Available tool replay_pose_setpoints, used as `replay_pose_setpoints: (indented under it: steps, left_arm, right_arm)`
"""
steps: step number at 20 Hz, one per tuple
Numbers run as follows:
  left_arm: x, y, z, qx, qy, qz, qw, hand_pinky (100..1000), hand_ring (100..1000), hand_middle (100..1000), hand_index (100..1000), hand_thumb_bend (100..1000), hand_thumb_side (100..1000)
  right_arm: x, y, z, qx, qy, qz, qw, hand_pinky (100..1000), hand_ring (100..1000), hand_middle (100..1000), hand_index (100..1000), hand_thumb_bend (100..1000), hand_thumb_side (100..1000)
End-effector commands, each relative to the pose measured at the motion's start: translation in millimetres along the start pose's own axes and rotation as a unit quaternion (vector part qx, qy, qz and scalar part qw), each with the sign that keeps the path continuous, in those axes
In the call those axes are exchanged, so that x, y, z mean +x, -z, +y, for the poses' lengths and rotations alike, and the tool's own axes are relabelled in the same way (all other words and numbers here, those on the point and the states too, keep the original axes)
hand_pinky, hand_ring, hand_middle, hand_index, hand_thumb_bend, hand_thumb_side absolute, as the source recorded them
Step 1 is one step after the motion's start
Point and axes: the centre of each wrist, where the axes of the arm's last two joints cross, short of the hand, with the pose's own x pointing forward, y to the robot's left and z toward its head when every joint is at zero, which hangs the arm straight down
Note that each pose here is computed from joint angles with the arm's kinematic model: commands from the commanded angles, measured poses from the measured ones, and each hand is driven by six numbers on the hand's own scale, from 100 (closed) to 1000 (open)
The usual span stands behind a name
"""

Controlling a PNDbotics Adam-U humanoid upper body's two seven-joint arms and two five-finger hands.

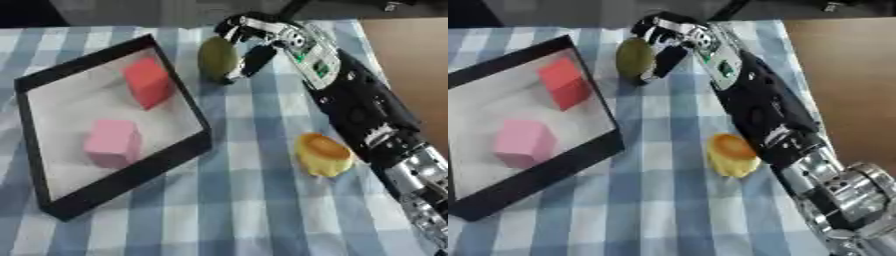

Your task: Pick up objects on the table and place them in the box.

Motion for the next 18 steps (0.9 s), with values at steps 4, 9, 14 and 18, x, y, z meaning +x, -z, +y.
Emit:
replay_pose_setpoints:
  steps: [4, 9, 14, 18]
  left_arm:
    - [17.1, 8.0, 3.7, 0.001, -0.002, -0.025, 1.000, 795, 810, 759, 920, 320, 901]
    - [15.3, 7.2, 4.4, 0.002, -0.002, -0.021, 1.000, 796, 810, 758, 920, 318, 904]
    - [15.3, 7.0, 3.0, 0.000, -0.002, -0.021, 1.000, 796, 810, 757, 919, 315, 904]
    - [16.1, 7.3, 3.1, 0.001, -0.002, -0.023, 1.000, 796, 810, 755, 918, 312, 903]
  right_arm:
    - [-3.3, -3.6, -10.2, -0.026, -0.013, 0.016, 0.999, 869, 804, 824, 879, 625, 191]
    - [-5.2, -4.1, -10.2, -0.042, -0.006, 0.022, 0.999, 854, 775, 763, 821, 559, 157]
    - [-1.4, -3.9, -11.1, -0.072, 0.000, 0.018, 0.997, 841, 695, 573, 689, 251, 100]
    - [-0.8, -4.8, -11.6, -0.110, -0.025, 0.021, 0.993, 827, 633, 481, 626, 257, 100]
